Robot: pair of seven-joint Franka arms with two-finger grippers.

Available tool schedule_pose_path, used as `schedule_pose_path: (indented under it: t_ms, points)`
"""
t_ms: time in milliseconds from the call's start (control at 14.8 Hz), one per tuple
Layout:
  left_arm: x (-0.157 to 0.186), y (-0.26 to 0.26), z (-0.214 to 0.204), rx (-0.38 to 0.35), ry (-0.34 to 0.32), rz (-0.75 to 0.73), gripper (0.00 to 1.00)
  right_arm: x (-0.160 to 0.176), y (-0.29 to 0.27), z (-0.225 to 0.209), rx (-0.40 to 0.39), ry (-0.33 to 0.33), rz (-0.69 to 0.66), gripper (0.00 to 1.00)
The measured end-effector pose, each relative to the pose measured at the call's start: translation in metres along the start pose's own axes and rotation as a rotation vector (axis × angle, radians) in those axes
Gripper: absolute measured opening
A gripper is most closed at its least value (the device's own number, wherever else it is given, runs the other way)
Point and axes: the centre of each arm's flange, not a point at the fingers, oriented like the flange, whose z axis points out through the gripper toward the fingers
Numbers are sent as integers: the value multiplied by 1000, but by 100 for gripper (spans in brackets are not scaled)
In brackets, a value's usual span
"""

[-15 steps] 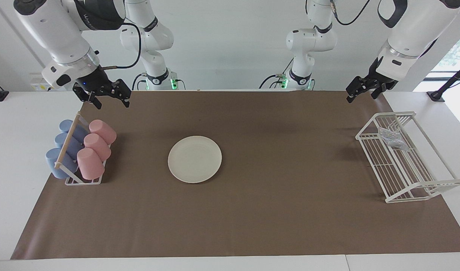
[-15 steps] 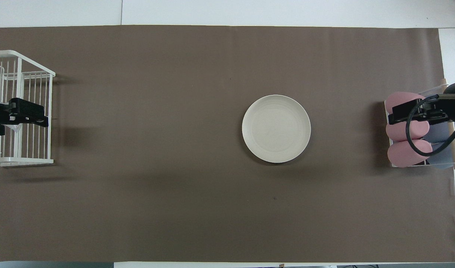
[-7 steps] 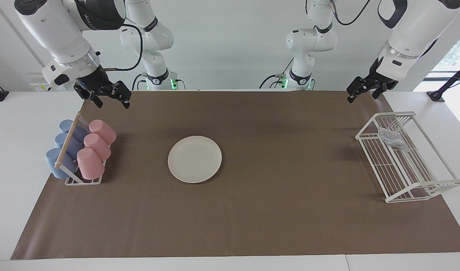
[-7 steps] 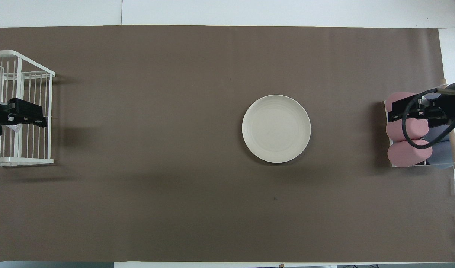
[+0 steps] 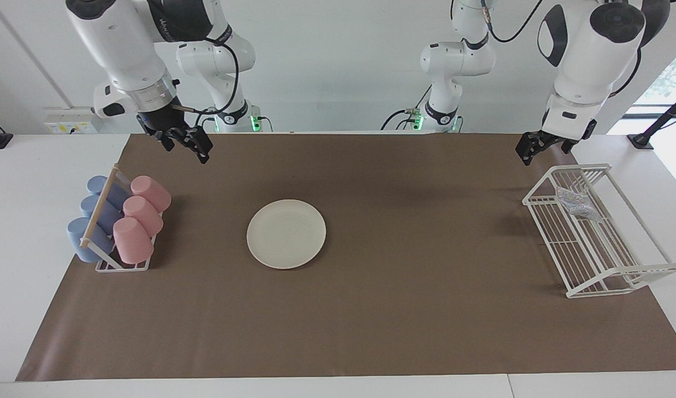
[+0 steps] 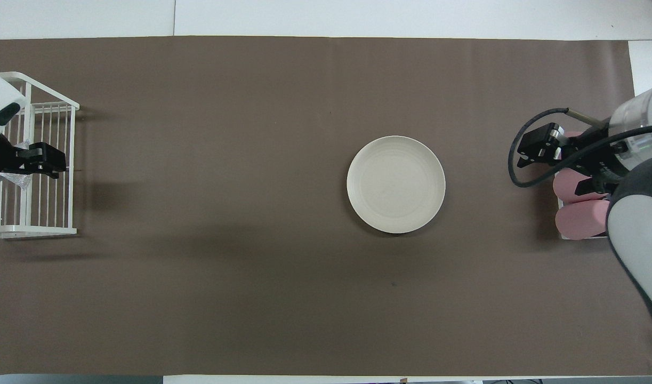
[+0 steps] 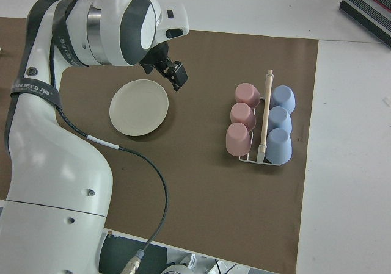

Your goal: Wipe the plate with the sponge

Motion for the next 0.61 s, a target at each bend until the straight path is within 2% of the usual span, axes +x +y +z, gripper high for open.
schedule_pose_path:
  t_ms: [203,407,610]
  points:
    - [23,41,45,269,31,16,100,-29,-34,-2,-2,9,196,100]
    - [49,61,86,501,77,62,100,-65,-68,-4,-4,16,384,100]
    - [65,65,119,633,109,54,100,-93,-91,-4,-2,19,508,100]
